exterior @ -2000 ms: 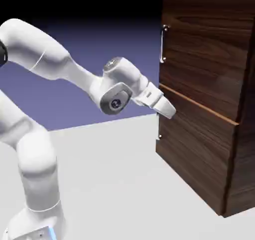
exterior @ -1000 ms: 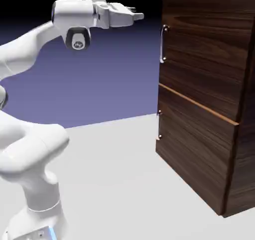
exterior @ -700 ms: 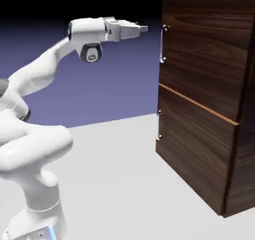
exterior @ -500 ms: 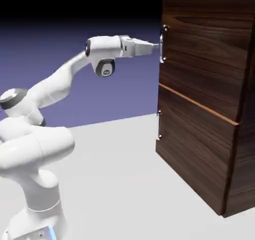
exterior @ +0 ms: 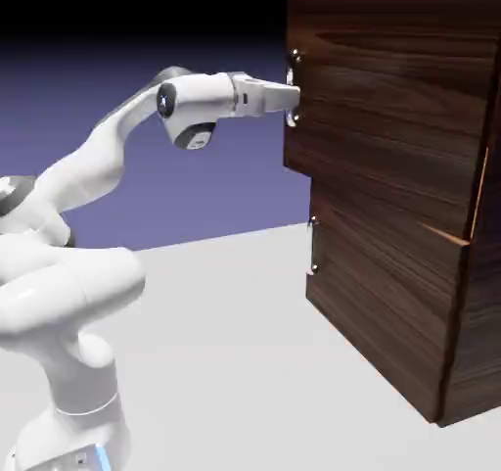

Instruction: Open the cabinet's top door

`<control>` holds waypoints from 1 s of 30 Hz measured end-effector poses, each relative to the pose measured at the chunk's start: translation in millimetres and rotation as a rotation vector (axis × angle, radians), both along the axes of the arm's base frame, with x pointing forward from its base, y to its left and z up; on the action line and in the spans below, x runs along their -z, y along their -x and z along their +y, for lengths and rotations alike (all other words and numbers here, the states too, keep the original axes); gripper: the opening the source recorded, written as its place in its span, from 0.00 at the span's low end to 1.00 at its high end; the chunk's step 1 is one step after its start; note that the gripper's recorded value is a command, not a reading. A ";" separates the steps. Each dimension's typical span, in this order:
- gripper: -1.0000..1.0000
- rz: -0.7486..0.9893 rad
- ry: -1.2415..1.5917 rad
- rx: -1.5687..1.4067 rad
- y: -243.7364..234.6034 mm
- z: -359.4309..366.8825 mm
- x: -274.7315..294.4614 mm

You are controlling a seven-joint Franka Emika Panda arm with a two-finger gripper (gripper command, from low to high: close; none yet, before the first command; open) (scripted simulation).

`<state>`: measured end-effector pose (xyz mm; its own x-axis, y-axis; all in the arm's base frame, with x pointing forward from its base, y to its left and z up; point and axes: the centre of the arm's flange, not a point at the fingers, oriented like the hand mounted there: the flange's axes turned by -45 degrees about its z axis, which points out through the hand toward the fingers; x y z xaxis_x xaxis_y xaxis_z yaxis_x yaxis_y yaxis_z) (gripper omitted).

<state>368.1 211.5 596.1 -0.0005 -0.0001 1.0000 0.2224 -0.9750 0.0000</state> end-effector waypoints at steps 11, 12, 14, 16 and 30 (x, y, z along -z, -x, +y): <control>0.00 0.000 0.000 -0.296 107.0 -88.0 0.0; 0.00 0.000 0.000 -0.319 114.2 -96.2 0.0; 0.00 0.000 0.000 -0.362 127.0 -111.6 0.0; 0.00 0.000 0.000 -0.401 138.0 -126.1 0.0; 0.00 0.000 0.000 -0.635 191.9 -221.8 0.0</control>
<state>176.1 -10.3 596.1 0.0000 -0.0001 1.0000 0.7572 -0.6531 -0.0001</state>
